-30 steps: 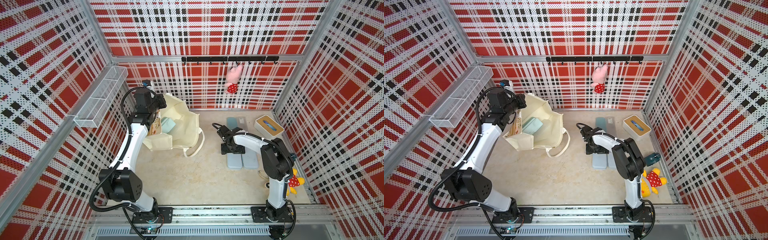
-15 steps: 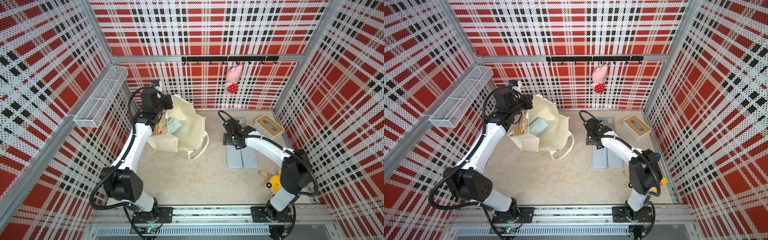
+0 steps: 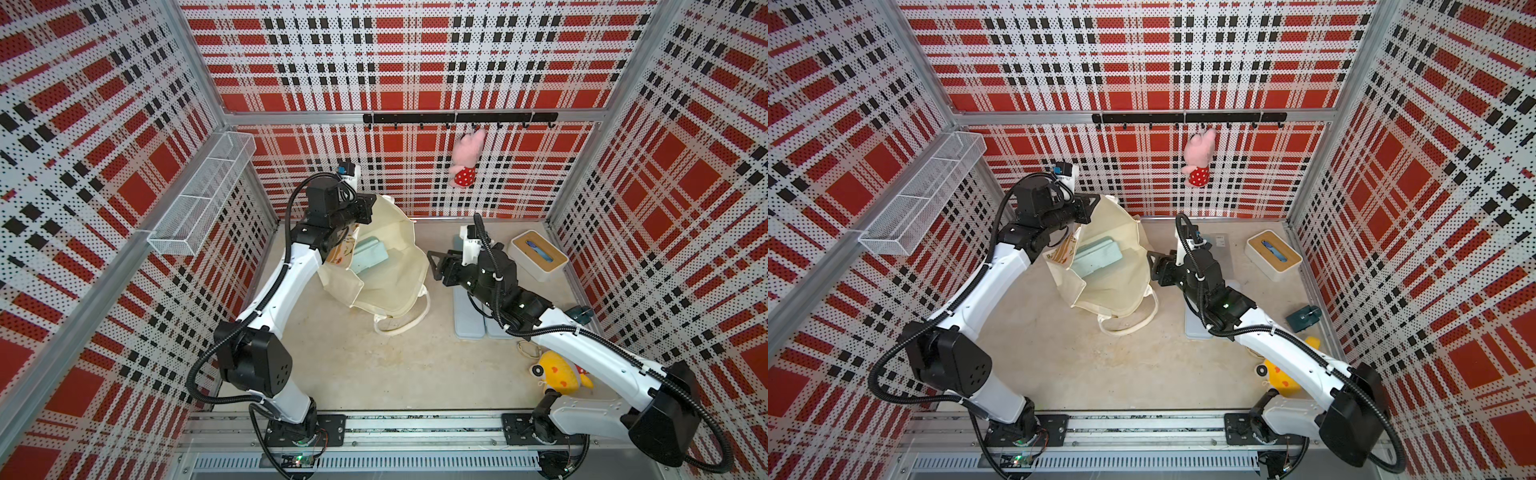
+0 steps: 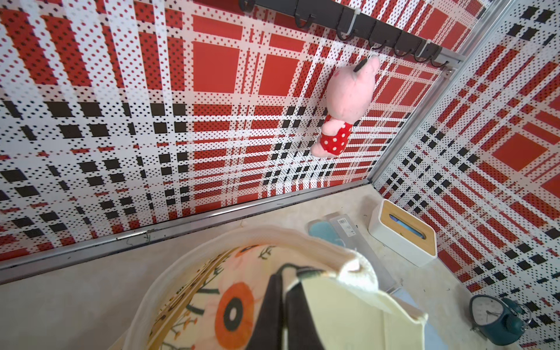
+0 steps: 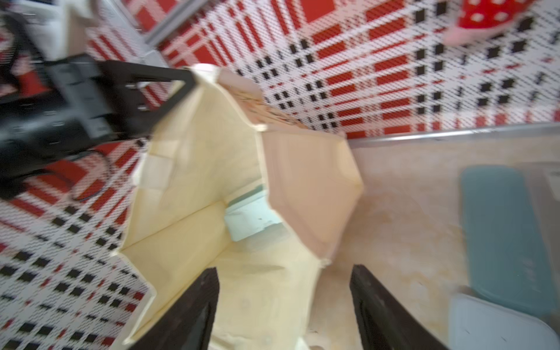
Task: Take out the pencil case from the canvas bag
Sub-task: Place the pencil case at the center of the board, then pick up the pencil case from the canvas bag.
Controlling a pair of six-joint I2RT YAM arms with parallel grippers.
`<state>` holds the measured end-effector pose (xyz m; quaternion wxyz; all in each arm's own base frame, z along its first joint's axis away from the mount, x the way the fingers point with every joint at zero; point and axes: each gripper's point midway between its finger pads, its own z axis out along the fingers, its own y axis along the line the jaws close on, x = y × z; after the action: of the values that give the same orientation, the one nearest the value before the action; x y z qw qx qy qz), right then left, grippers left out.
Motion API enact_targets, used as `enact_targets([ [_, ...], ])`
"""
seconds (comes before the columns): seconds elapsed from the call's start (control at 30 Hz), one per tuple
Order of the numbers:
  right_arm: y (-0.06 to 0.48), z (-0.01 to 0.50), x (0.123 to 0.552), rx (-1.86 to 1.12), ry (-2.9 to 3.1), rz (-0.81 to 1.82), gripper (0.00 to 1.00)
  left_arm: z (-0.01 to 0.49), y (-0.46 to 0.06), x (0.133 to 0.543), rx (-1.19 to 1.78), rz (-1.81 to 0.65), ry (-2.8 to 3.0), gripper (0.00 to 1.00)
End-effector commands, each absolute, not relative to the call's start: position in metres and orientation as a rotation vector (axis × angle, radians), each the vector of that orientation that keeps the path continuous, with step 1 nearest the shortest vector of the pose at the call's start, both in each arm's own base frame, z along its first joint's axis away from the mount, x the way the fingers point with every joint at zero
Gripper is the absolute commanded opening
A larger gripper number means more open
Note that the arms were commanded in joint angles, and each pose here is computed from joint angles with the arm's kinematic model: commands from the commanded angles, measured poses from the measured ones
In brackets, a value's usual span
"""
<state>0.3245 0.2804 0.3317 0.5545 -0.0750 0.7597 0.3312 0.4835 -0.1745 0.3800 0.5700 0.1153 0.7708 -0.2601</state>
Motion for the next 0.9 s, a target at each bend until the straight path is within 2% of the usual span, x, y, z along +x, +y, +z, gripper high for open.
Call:
enact_targets([
  [0.0,0.323,0.387,0.300,-0.377,1.607,0.851,0.69,0.452,-0.196,0.473,0.360,-0.648,1.569,0.00],
  [0.1,0.357,0.370,0.295,-0.491,1.665,0.807,0.64,0.455,-0.198,0.474,0.359,-0.653,1.562,0.00],
  [0.27,0.389,0.305,0.308,-0.567,1.834,0.782,0.58,0.460,-0.202,0.471,0.365,-0.659,1.551,0.00],
  [0.57,0.402,0.221,0.341,-0.451,2.068,0.649,0.47,0.463,-0.203,0.460,0.385,-0.677,1.533,0.00],
  [0.7,0.405,0.186,0.359,-0.355,2.180,0.592,0.46,0.465,-0.205,0.451,0.407,-0.701,1.527,0.00],
  [0.87,0.417,0.159,0.377,-0.186,2.275,0.788,0.55,0.469,-0.211,0.433,0.428,-0.768,1.500,0.00],
])
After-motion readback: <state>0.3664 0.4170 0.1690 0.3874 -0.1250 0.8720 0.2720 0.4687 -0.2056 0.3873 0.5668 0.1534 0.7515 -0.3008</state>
